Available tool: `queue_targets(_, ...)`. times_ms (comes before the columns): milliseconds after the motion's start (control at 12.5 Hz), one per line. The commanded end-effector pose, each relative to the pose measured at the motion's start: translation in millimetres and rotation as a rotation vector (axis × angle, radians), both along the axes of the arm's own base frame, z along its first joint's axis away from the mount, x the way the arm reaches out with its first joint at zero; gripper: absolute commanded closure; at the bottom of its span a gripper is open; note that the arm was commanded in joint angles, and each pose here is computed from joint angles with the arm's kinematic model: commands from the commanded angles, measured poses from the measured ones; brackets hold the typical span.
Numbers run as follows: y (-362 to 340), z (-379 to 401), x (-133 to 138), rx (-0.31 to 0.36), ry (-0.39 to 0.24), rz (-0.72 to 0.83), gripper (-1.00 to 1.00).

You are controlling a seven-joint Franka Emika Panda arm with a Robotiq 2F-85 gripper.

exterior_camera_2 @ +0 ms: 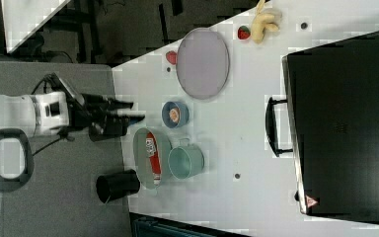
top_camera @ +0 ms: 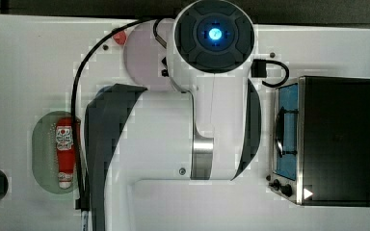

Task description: Pick ketchup from strainer and place it on the table

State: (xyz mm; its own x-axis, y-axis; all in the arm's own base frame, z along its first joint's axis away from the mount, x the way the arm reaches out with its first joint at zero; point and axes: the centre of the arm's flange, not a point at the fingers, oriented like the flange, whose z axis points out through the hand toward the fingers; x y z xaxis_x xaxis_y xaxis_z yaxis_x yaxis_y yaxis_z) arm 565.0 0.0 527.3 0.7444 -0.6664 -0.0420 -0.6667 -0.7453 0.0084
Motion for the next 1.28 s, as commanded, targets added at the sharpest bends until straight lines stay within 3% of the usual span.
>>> queue_targets(80, -12, 81, -94, -0.014, 0.001, -0.12, -0.59)
queue_targets(240, 2, 79, -93, -0.016, 0.006, -0.093, -0.99)
queue_targets(480, 53, 70, -88, -0.032, 0.007, 0.005, -1.0)
queue_targets(960, 202, 39, -84, -0.037, -0.088, 0.282, -1.0)
queue_targets(1280, 301, -7, -106, -0.008, -0.055, 0.479, -1.0)
